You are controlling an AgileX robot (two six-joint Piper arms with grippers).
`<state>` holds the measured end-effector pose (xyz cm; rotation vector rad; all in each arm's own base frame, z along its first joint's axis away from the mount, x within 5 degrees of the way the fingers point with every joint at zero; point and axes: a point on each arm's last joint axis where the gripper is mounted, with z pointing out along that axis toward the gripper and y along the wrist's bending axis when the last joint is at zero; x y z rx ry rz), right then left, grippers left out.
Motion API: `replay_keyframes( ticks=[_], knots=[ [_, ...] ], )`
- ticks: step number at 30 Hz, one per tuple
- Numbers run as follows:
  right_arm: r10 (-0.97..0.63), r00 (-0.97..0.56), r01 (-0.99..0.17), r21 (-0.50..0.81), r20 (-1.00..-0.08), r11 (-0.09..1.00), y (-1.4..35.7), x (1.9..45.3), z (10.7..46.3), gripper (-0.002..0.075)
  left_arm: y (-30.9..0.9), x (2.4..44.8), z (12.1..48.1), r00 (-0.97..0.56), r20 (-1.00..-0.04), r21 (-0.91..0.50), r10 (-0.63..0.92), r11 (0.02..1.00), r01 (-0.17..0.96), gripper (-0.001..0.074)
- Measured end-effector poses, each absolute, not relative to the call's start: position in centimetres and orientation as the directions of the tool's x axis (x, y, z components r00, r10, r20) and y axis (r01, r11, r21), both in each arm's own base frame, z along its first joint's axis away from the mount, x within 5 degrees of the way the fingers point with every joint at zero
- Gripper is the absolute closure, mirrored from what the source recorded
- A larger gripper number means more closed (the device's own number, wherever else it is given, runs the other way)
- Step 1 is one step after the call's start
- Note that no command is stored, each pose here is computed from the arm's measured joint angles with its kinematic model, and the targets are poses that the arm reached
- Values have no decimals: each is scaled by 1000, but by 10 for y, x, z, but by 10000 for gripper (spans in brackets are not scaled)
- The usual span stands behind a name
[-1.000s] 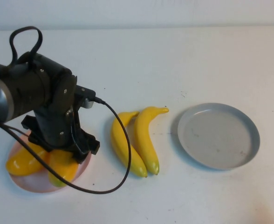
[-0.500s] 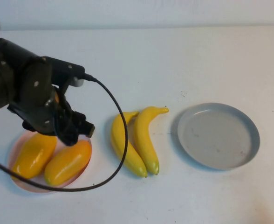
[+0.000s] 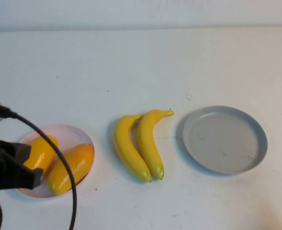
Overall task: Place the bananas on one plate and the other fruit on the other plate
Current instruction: Put one type of fruit in the left plate, then put another type of fruit in the right plate
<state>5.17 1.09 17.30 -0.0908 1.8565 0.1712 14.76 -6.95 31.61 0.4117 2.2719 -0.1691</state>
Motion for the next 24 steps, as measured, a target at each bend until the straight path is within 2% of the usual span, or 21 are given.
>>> replay_keyframes(
  ticks=[5,13,18,24],
  knots=[
    [25,-288,-150,71,-957,986,11,52,173,741,-59,129,314,-614,-756,8,229,940,340,731],
    [25,-288,-150,71,-957,986,11,52,173,741,-57,130,315,-571,-786,33,238,938,346,731],
    [25,-288,-150,71,-957,986,11,52,173,741,-60,133,320,-362,-899,97,249,916,389,732],
    [26,-288,-150,72,-957,986,11,52,173,741,-45,105,322,-159,-963,137,215,908,396,733]
  ],
)
